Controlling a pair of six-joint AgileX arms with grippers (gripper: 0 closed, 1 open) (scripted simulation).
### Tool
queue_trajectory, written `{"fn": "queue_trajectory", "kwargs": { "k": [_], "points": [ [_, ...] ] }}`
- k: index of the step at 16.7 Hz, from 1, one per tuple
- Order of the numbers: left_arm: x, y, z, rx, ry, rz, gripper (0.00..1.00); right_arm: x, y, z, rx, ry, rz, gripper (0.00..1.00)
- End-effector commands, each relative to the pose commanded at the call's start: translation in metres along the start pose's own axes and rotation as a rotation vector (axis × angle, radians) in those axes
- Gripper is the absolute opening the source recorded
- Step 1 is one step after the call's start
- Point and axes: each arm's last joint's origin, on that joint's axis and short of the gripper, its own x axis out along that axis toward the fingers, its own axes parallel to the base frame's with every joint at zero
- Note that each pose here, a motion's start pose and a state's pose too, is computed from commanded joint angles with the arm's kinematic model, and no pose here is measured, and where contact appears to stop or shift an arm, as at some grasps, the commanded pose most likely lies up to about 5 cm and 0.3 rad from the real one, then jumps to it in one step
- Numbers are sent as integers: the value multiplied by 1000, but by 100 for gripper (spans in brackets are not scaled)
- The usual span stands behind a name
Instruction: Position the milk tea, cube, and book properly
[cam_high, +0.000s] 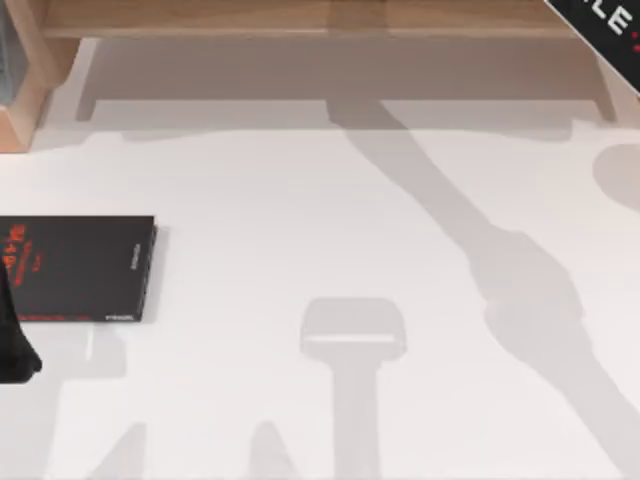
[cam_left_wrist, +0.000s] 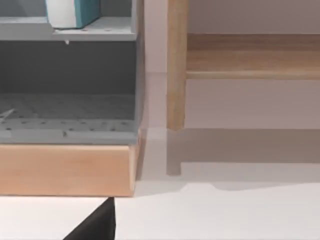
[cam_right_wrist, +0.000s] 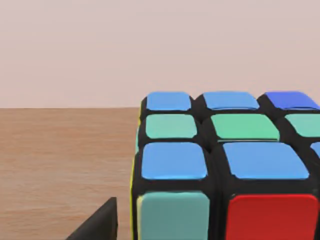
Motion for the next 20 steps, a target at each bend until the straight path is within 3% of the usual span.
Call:
{"fn": "queue_trajectory", "kwargs": {
  "k": [13,20],
  "points": [
    [0,0,0,0,0,0,100,-18,-7,1,0,0,15,100],
    [0,0,0,0,0,0,100,-55,-94,25,-5,24,112,100]
  ]
}}
